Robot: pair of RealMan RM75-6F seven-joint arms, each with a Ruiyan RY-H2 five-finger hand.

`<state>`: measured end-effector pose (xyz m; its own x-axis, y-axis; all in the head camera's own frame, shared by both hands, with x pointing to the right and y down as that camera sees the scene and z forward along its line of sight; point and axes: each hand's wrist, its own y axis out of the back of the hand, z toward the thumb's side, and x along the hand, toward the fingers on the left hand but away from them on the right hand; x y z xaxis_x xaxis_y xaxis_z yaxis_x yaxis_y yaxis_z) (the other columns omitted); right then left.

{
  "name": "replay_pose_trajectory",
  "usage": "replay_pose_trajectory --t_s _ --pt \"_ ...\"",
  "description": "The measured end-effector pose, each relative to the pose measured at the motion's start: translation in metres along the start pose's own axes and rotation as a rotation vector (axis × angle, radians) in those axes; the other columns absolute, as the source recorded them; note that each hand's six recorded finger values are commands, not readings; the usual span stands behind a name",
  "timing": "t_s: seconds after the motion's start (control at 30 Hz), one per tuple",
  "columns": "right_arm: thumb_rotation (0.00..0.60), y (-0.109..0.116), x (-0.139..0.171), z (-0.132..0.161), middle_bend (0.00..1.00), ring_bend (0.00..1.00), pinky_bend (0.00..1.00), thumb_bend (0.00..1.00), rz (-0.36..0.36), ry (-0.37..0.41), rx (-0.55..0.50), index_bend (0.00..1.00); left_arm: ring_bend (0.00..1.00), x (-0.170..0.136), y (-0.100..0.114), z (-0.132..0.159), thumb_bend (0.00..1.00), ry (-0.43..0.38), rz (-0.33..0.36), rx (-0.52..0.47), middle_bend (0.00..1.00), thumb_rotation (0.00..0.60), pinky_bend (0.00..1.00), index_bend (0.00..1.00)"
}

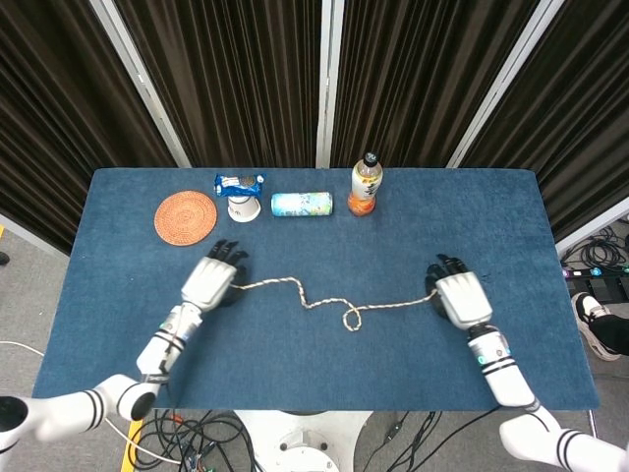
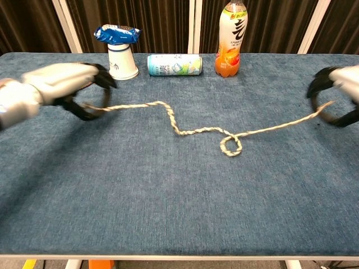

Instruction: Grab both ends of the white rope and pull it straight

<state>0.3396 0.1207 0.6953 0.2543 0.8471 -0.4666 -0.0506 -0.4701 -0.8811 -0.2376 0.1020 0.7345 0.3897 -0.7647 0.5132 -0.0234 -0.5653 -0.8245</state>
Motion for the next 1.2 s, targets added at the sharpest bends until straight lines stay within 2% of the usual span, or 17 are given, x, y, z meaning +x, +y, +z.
replay_pose_trajectory --t_s 0.13,0.23,0.43,0.7,1.0,1.03,1.1,1.2 --pt "0.600 0.013 0.008 -0.021 0.32 0.11 0.19 0.46 -0.005 -0.066 -0.031 0.64 0.04 -0.017 0.006 -0.041 0.38 0.075 0.018 -0.002 0.18 0.600 0.00 0.57" --pt "0.600 0.019 0.015 -0.032 0.31 0.11 0.19 0.46 -0.004 -0.100 -0.052 0.64 0.04 -0.027 0.010 -0.061 0.38 0.115 0.036 -0.009 0.18 0.600 0.00 0.57" --pt "0.600 0.013 0.023 -0.041 0.31 0.11 0.19 0.47 0.015 -0.140 -0.077 0.64 0.04 -0.042 0.012 -0.089 0.38 0.169 0.055 -0.015 0.18 0.600 0.00 0.57" --pt "0.600 -0.005 0.027 -0.045 0.31 0.11 0.18 0.47 0.051 -0.169 -0.085 0.64 0.04 -0.050 0.000 -0.100 0.38 0.175 0.025 -0.005 0.18 0.600 0.00 0.57" --pt "0.600 -0.027 0.025 -0.037 0.30 0.11 0.16 0.47 0.084 -0.164 -0.108 0.64 0.04 -0.048 -0.013 -0.102 0.38 0.169 -0.003 0.005 0.18 0.600 0.00 0.56" --pt "0.600 -0.029 0.024 -0.037 0.30 0.10 0.15 0.47 0.085 -0.166 -0.107 0.61 0.04 -0.048 -0.015 -0.103 0.38 0.169 -0.007 0.006 0.18 0.600 0.00 0.54" --pt "0.600 -0.033 0.024 -0.038 0.26 0.08 0.11 0.45 0.091 -0.169 -0.103 0.50 0.04 -0.048 -0.018 -0.103 0.36 0.170 -0.014 0.008 0.18 0.600 0.00 0.47" --pt "0.600 -0.039 0.026 -0.038 0.19 0.01 0.05 0.38 0.104 -0.169 -0.098 0.22 0.03 -0.050 -0.021 -0.103 0.27 0.175 -0.030 0.003 0.14 0.600 0.00 0.27"
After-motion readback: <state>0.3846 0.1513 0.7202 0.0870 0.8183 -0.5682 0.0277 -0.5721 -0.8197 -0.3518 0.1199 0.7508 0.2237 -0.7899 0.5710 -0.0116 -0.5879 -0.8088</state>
